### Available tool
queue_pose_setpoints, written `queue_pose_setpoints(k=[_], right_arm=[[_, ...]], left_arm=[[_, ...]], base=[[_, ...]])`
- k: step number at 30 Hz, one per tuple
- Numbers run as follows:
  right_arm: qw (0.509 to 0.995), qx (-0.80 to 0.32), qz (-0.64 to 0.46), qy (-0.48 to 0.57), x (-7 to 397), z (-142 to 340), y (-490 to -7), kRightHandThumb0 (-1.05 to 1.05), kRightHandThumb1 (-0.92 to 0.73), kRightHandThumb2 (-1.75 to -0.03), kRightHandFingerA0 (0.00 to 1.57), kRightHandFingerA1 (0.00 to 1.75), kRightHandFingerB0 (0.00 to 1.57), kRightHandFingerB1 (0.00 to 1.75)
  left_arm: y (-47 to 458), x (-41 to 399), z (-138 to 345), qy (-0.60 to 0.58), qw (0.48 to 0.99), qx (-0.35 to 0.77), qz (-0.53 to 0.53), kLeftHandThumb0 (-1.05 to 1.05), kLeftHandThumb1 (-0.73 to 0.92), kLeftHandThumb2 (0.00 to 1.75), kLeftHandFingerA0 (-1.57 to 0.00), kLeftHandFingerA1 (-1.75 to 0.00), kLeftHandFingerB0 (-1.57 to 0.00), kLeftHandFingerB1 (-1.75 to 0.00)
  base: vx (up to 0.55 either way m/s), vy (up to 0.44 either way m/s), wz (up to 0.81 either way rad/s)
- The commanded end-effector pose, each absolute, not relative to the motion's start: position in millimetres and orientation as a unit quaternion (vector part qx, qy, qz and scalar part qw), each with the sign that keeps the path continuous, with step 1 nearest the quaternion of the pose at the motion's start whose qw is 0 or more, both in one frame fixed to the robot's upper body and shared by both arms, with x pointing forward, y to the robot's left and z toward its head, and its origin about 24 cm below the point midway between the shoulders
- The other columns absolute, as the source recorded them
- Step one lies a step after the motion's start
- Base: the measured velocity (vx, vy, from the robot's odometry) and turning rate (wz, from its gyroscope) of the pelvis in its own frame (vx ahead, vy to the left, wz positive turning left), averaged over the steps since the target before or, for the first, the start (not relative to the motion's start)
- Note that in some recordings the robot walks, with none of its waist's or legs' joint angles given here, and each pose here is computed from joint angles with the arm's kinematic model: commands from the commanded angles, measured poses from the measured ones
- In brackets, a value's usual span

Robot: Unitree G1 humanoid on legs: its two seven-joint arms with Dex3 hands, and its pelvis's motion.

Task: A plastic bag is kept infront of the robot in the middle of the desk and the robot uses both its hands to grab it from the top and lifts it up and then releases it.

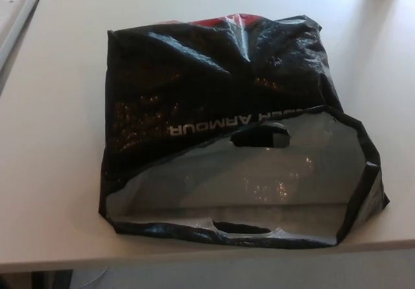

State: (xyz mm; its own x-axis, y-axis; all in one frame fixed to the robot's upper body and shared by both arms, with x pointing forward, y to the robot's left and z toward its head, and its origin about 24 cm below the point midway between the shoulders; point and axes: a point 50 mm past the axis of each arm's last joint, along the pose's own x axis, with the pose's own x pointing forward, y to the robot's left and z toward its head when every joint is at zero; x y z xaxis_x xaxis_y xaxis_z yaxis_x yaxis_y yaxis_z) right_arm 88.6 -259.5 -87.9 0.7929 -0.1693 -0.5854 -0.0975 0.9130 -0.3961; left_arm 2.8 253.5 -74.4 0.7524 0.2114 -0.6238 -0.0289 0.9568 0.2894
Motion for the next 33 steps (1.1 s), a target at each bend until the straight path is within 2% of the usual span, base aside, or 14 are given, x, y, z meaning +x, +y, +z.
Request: queue_pose_setpoints(k=[1,7,8,11,12,13,14,15,20,26,27,28,29,33], right_arm=[[0.953,-0.304,0.007,0.005,98.5,-5.6,-254.8,-0.59,-0.4,-0.74,0.58,0.56,0.33,0.44],[0.95,-0.313,-0.001,0.003,95.4,0.6,-256.2,-0.6,-0.39,-0.73,0.52,0.51,0.3,0.42],[0.949,-0.314,0.0,0.001,95.0,2.0,-255.6,-0.54,-0.47,-0.55,0.53,0.4,0.32,0.32],[0.948,-0.317,-0.008,-0.008,96.1,5.6,-256.8,-0.55,-0.49,-0.55,0.42,0.38,0.23,0.3],[0.947,-0.321,-0.012,-0.018,97.9,7.0,-258.6,-0.59,-0.43,-0.72,0.27,0.46,0.09,0.36],[0.947,-0.321,-0.013,-0.02,98.4,7.3,-259.2,-0.59,-0.43,-0.72,0.27,0.46,0.09,0.36],[0.947,-0.319,-0.021,-0.027,101.0,8.1,-263.1,-0.6,-0.41,-0.71,0.3,0.45,0.12,0.36],[0.947,-0.317,-0.024,-0.034,103.2,9.5,-264.9,-0.59,-0.41,-0.71,0.29,0.46,0.1,0.36],[0.945,-0.318,-0.046,-0.068,123.6,28.4,-271.6,-0.61,-0.41,-0.71,0.3,0.44,0.1,0.36],[0.937,-0.319,-0.07,-0.125,145.0,50.7,-274.9,-0.59,-0.39,-0.7,0.2,0.47,0.02,0.36],[0.938,-0.311,-0.076,-0.136,150.1,53.7,-274.6,-0.61,-0.4,-0.68,0.1,0.51,0.0,0.31],[0.938,-0.306,-0.079,-0.141,154.2,56.9,-273.6,-0.61,-0.4,-0.68,0.1,0.51,0.0,0.31],[0.94,-0.297,-0.08,-0.146,158.3,60.1,-272.7,-0.57,-0.44,-0.57,0.1,0.51,0.0,0.21],[0.934,-0.3,-0.084,-0.174,177.0,69.1,-272.2,-0.66,-0.48,-0.55,0.08,0.56,0.0,0.1]], left_arm=[[251.0,-2.2,39.6,-0.016,0.98,0.182,0.082,-0.42,0.39,0.71,-0.7,-0.67,-0.44,-0.49],[248.5,-2.9,40.7,-0.013,0.981,0.173,0.082,-0.38,0.39,0.65,-0.57,-0.49,-0.37,-0.43],[248.9,-3.3,41.7,-0.015,0.98,0.177,0.086,-0.4,0.38,0.67,-0.52,-0.48,-0.34,-0.43],[251.4,-3.2,40.5,-0.032,0.977,0.19,0.087,-0.4,0.41,0.66,-0.5,-0.46,-0.32,-0.4],[252.0,-3.1,40.5,-0.035,0.976,0.198,0.087,-0.33,0.5,0.56,-0.54,-0.37,-0.36,-0.32],[252.0,-3.3,40.5,-0.036,0.975,0.199,0.087,-0.33,0.5,0.56,-0.54,-0.37,-0.36,-0.32],[251.6,-4.4,40.9,-0.041,0.975,0.197,0.094,-0.42,0.42,0.68,-0.47,-0.46,-0.31,-0.4],[250.3,-4.9,41.9,-0.045,0.975,0.193,0.102,-0.37,0.52,0.57,-0.5,-0.37,-0.35,-0.33],[248.2,0.5,52.6,-0.116,0.965,0.193,0.132,-0.33,0.51,0.55,-0.46,-0.36,-0.31,-0.31],[246.8,7.8,63.9,-0.155,0.961,0.186,0.129,-0.33,0.51,0.56,-0.45,-0.35,-0.3,-0.31],[246.2,10.0,67.5,-0.162,0.96,0.187,0.127,-0.23,0.34,0.85,-0.31,-0.56,-0.13,-0.48],[245.9,12.1,70.8,-0.169,0.959,0.188,0.125,-0.23,0.34,0.85,-0.31,-0.56,-0.13,-0.48],[245.4,14.6,73.5,-0.171,0.961,0.18,0.119,-0.31,0.5,0.55,-0.41,-0.35,-0.22,-0.29],[251.0,37.2,92.7,-0.2,0.959,0.18,0.091,-0.29,0.47,0.55,-0.34,-0.33,-0.15,-0.28]], base=[[0.0,0.0,0.0],[0.0,0.0,0.0],[0.0,0.0,0.0],[0.0,0.0,0.0],[0.0,0.0,0.0],[0.0,0.0,0.0],[0.0,0.0,0.0],[0.0,0.0,0.0],[0.0,0.0,0.0],[0.0,0.0,0.0],[0.0,0.0,0.0],[0.0,0.0,0.0],[0.0,0.0,0.0],[0.0,0.0,0.0]])
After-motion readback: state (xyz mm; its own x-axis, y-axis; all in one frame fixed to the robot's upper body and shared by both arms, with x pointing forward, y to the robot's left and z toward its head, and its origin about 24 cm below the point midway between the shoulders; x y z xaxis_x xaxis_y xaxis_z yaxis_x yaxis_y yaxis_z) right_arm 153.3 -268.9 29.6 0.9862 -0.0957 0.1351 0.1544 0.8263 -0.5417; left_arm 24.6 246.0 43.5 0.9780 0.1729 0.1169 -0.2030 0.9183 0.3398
